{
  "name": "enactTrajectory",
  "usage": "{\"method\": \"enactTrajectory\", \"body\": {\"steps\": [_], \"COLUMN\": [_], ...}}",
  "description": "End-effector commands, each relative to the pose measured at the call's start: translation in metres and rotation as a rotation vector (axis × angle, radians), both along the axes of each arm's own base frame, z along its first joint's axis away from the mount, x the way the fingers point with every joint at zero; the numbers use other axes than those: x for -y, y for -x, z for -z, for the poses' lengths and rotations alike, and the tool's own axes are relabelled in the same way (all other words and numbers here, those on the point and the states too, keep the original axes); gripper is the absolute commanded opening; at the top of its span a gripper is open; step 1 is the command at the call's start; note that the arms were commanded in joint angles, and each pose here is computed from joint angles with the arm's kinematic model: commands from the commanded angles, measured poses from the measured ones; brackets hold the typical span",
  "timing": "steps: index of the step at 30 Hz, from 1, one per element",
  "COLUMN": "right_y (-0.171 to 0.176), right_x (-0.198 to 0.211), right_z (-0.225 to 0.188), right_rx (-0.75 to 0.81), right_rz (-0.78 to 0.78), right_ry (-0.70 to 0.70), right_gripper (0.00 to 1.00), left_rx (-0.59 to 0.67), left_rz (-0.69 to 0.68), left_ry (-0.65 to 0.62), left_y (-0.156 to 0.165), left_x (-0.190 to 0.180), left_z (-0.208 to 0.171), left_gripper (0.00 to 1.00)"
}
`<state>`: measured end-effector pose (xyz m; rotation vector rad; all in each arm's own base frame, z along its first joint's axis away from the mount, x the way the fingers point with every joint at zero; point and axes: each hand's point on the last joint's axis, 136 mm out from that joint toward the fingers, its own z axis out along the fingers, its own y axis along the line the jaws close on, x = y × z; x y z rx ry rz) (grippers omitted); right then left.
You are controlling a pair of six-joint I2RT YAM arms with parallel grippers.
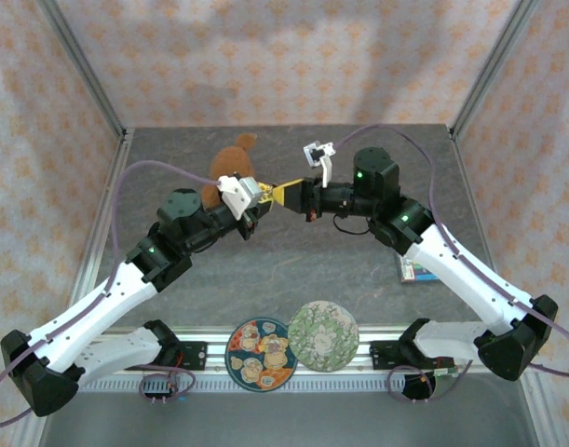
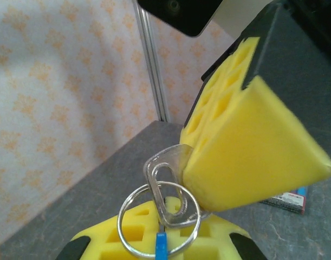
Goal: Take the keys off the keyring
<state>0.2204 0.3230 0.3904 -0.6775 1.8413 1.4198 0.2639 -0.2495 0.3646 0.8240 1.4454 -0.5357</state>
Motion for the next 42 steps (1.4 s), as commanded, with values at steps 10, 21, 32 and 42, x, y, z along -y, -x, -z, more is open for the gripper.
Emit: {"method": "enactTrajectory", "body": {"steps": [10,21,32,42], "right_y": [0.006,0.013,0.018,0.019], "right_x": [0.004,0.011,0.01,0.013], "right_z": [-0.014,-0.029,-0.033,-0.036], "right_rx": [0.024,0.027,0.019,0.028], "right_rz": [0.004,-0.014,-0.039,-0.034], "right_ry": [-0.012,-0.047,-0.066,-0.081], "right_gripper": [0.0,0.0,0.0,0.0], "left_rx": [-0.056,0.052,0.144,0.192], "left_rz": [0.0,0.024,0.067,0.07], "left_ry": [0.041,0.035,0.043,0.05], "left_y": [-0.001,0.013,0.016,0.014], "left_x": [0.0,-0.007,0.001,0.007], "left_z": [-0.003,0.001,-0.013,-0.019], "left_gripper": [0.05,0.47,0.59,0.45]}}
